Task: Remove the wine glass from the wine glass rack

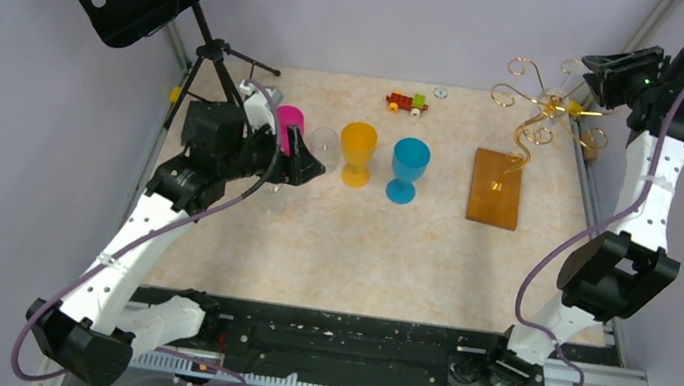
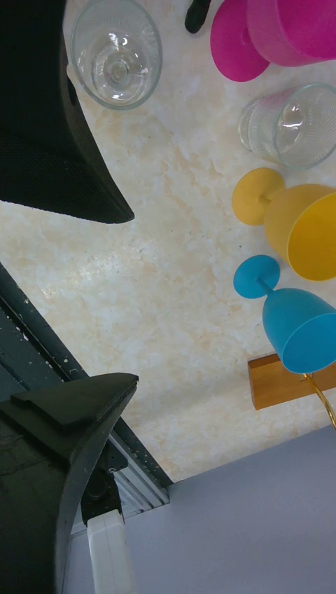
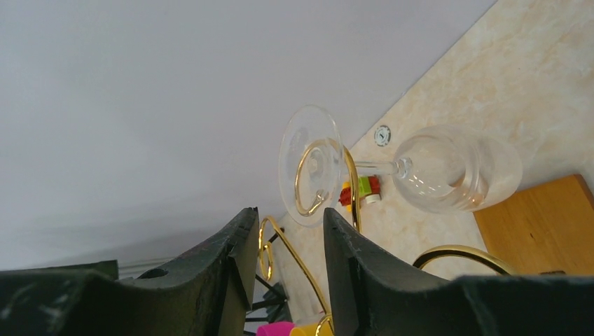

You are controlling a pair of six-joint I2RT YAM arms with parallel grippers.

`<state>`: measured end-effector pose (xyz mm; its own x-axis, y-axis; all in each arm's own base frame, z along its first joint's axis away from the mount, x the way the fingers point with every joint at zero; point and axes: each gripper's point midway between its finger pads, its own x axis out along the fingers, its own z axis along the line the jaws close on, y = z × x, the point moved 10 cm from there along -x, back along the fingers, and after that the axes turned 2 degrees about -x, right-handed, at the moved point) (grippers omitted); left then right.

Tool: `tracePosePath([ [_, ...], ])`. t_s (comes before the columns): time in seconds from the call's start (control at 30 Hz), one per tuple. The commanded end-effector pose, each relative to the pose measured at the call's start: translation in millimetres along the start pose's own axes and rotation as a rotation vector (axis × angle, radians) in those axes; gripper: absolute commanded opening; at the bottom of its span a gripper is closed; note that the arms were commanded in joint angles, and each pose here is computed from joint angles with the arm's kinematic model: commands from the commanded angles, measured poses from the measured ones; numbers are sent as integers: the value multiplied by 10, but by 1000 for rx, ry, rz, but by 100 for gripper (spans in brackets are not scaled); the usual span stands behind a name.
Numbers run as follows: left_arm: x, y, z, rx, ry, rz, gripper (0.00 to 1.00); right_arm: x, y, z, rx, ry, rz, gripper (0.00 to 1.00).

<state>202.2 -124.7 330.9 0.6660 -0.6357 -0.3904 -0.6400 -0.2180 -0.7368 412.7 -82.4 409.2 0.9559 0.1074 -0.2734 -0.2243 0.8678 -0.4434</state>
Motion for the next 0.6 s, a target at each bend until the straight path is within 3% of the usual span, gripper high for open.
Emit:
tracePosePath([
  [0.0, -30, -64, -40, 12, 19, -58, 82, -41, -43, 154, 11, -45, -38, 41],
  [0.57, -18, -59, -26, 0, 6, -62, 82, -169, 67, 128, 121, -20, -115, 43],
])
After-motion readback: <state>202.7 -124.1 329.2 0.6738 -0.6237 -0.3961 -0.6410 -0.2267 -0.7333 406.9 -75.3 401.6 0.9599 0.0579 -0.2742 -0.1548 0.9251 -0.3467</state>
